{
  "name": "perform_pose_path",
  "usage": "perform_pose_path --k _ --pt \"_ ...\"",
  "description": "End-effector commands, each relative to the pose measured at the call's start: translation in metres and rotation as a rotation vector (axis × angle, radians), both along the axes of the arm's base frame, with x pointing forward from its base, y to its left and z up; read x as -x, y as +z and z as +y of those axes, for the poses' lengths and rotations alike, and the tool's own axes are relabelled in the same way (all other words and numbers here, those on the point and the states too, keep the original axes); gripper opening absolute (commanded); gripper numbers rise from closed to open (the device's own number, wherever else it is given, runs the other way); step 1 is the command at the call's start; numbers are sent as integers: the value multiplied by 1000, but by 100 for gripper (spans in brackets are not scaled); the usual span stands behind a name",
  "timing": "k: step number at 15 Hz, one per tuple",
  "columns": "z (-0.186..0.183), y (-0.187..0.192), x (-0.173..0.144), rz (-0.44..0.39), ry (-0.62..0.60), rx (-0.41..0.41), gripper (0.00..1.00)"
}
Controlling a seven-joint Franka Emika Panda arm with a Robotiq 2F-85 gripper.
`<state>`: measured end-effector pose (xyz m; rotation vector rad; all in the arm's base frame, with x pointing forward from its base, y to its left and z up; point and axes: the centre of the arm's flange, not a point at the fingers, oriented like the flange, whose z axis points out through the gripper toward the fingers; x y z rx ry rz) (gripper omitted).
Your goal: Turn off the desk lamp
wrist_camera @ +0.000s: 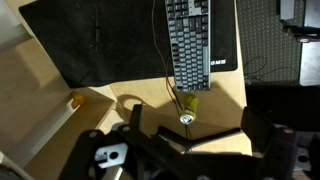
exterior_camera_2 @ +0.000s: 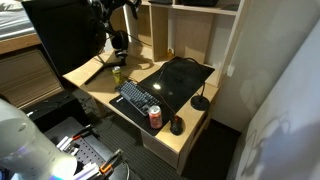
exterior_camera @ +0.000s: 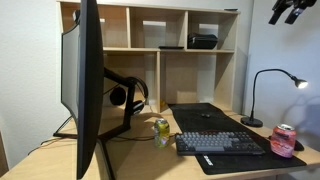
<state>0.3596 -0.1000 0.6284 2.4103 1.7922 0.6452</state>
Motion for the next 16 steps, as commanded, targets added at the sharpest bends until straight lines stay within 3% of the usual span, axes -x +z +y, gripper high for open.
perform_pose_path --k 1,3,4,8,10,16 --pt "27 70 -45 23 42 49 100" --pt "25 83 -48 16 91 69 100" --pt "35 64 -24 -12 55 53 100" --pt "32 71 -42 6 65 73 100" --pt "31 53 -77 135 89 81 100" --pt "42 1 -149 294 113 78 100"
